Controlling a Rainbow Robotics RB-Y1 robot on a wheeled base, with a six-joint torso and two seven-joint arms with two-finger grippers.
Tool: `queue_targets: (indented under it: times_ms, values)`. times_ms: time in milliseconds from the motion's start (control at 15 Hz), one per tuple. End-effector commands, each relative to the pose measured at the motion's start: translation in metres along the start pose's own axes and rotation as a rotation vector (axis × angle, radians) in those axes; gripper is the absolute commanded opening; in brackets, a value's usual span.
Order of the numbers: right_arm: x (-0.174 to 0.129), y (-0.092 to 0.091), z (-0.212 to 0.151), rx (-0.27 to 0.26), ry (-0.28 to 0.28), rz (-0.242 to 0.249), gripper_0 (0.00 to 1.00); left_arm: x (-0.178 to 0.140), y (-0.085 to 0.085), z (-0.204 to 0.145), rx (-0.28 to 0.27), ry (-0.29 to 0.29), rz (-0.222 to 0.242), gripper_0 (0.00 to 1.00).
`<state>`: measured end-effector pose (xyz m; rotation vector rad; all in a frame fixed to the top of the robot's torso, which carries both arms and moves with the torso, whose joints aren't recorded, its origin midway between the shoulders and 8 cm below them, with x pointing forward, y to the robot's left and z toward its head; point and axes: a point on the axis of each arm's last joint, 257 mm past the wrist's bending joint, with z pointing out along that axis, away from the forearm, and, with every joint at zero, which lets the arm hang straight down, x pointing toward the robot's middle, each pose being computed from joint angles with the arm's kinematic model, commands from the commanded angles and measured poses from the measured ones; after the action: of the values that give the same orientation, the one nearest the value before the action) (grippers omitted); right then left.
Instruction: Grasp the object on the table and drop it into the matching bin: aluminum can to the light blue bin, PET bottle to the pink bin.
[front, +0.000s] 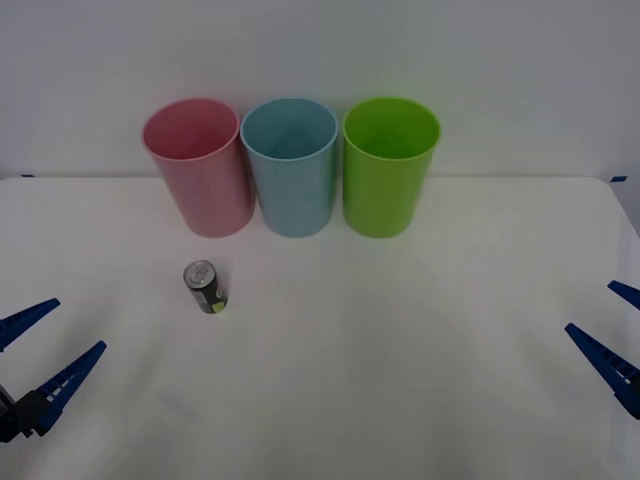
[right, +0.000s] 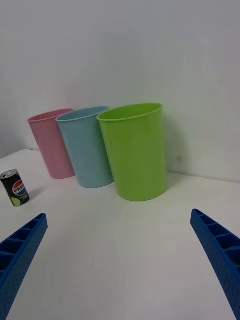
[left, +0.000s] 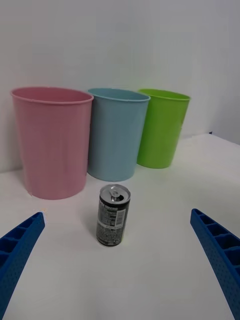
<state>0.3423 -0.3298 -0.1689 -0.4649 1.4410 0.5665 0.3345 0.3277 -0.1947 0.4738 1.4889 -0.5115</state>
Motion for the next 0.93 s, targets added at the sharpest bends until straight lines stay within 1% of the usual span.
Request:
queue_targets:
  times_ms: [67,200,333,400,467,600,733,867,933]
  values:
    - [0.0,0.0,0.0,0.0,0.0,0.0,1.0,0.012,0.002,-0.003,-0.014,0.041,0.022,1.0]
    - [0.0,0.0,0.0,0.0,0.0,0.0,1.0,0.018,0.002,-0.004,-0.025,0.055,0.027,1.0]
    - [0.0,0.0,0.0,0.0,0.0,0.0,1.0,0.026,0.005,-0.004,-0.041,0.084,0.05,1.0]
    - [0.0,0.0,0.0,0.0,0.0,0.0,1.0,0.029,0.006,-0.003,-0.045,0.093,0.055,1.0]
    - [0.0,0.0,0.0,0.0,0.0,0.0,1.0,0.031,0.005,-0.001,-0.044,0.095,0.053,1.0]
    - [0.0,0.0,0.0,0.0,0.0,0.0,1.0,0.041,0.005,0.004,-0.061,0.113,0.05,1.0]
    - [0.0,0.0,0.0,0.0,0.0,0.0,1.0,0.048,0.001,0.014,-0.066,0.116,0.035,1.0]
    - [0.0,0.0,0.0,0.0,0.0,0.0,1.0,0.053,0.0,0.021,-0.066,0.129,0.036,1.0]
    - [0.0,0.0,0.0,0.0,0.0,0.0,1.0,0.054,0.0,0.024,-0.069,0.124,0.03,1.0]
